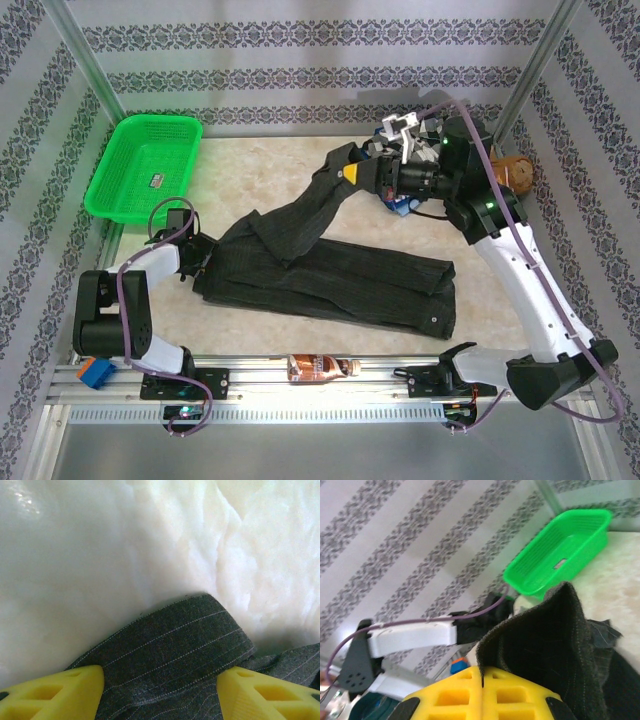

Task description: Fold and stack the long sleeve shirts

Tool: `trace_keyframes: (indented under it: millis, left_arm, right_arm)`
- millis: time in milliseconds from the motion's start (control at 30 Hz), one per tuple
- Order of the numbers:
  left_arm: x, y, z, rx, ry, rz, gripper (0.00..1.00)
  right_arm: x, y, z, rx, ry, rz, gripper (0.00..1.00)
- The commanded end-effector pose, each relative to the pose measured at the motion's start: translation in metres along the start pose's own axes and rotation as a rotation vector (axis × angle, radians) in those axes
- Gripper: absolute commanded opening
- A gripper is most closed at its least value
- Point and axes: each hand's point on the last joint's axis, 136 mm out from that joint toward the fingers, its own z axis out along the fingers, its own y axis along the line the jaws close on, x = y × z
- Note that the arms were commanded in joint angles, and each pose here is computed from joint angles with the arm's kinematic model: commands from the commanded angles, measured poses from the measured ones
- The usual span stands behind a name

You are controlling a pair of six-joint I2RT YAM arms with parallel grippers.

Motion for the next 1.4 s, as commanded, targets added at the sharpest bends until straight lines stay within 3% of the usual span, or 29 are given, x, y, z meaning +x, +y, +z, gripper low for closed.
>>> trace_keyframes:
  millis: [0, 167, 333, 667, 1067, 1367]
  left_arm:
    - [0.015, 0.037, 0.015, -0.110, 0.069, -0.006, 0.64]
    - [0.015, 0.038, 0.019, -0.110, 0.080, -0.007, 0.66]
    - [0.016, 0.038, 0.022, -0.108, 0.086, -0.008, 0.67]
    - [0.020, 0.043, 0.027, -0.106, 0.099, -0.020, 0.67]
    - [0.018, 0.043, 0.034, -0.104, 0.108, -0.034, 0.67]
    - [0.017, 0.041, 0.031, -0.080, 0.103, -0.052, 0.71]
  right_arm:
    - [0.008, 0.048, -0.008, -0.112, 0.017, -0.035, 0.00]
    - [0.021, 0.077, -0.013, -0.159, 0.040, -0.033, 0.00]
    - [0.004, 0.085, -0.018, -0.138, -0.007, -0.090, 0.00]
    - [-0.022, 0.091, 0.036, -0.263, 0.089, -0.106, 0.00]
    - [0.021, 0.144, 0.054, -0.425, 0.242, -0.056, 0.02]
    - [0.059, 0.158, 0.113, -0.511, 0.379, -0.016, 0.03]
